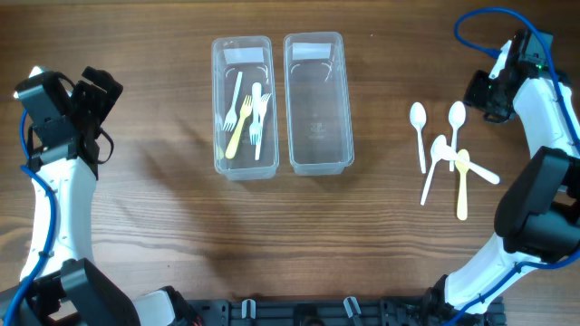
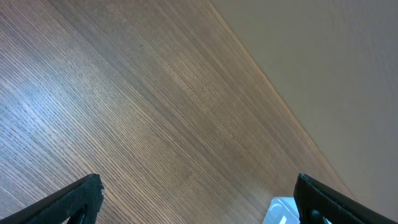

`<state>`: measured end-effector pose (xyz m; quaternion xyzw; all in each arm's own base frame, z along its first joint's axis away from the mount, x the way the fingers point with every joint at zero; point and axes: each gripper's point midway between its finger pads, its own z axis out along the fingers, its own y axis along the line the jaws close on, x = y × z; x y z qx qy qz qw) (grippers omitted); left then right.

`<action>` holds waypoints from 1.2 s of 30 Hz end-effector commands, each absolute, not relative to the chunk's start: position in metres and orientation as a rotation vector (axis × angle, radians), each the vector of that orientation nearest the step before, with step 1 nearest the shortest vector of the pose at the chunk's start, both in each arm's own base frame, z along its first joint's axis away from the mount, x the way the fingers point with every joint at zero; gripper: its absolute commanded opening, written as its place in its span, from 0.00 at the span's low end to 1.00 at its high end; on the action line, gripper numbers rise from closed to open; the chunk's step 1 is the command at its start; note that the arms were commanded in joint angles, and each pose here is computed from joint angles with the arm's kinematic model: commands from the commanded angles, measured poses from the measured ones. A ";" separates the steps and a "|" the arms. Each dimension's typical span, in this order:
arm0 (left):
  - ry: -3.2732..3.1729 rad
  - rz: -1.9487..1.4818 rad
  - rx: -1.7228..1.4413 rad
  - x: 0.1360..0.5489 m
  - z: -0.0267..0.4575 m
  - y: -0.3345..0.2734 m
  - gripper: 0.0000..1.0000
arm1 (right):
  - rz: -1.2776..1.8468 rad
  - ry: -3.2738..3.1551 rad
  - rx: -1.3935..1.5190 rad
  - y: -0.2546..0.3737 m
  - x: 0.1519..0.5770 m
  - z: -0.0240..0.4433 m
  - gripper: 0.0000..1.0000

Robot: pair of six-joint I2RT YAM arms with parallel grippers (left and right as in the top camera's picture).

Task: Pack container
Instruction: 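Reach the right gripper to the white spoons and grasp one, then carry the white spoon into the right container and release it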

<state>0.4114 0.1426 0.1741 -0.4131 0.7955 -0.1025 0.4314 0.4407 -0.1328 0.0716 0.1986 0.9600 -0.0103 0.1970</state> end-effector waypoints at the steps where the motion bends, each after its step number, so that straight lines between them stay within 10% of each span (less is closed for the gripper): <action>1: 1.949 -0.260 -1.022 0.413 0.188 0.145 1.00 | -0.068 2.755 0.621 -0.137 0.430 0.047 0.42; 10: 1.949 -0.260 -1.022 0.413 0.188 0.145 1.00 | -0.053 2.912 0.618 -0.130 0.409 0.003 0.43; 20: 1.949 -0.260 -1.022 0.413 0.188 0.145 1.00 | 0.054 2.907 0.493 -0.118 0.418 0.004 0.70; 36: 1.949 -0.260 -1.022 0.413 0.188 0.145 1.00 | 0.082 3.051 0.457 -0.107 0.383 -0.004 0.34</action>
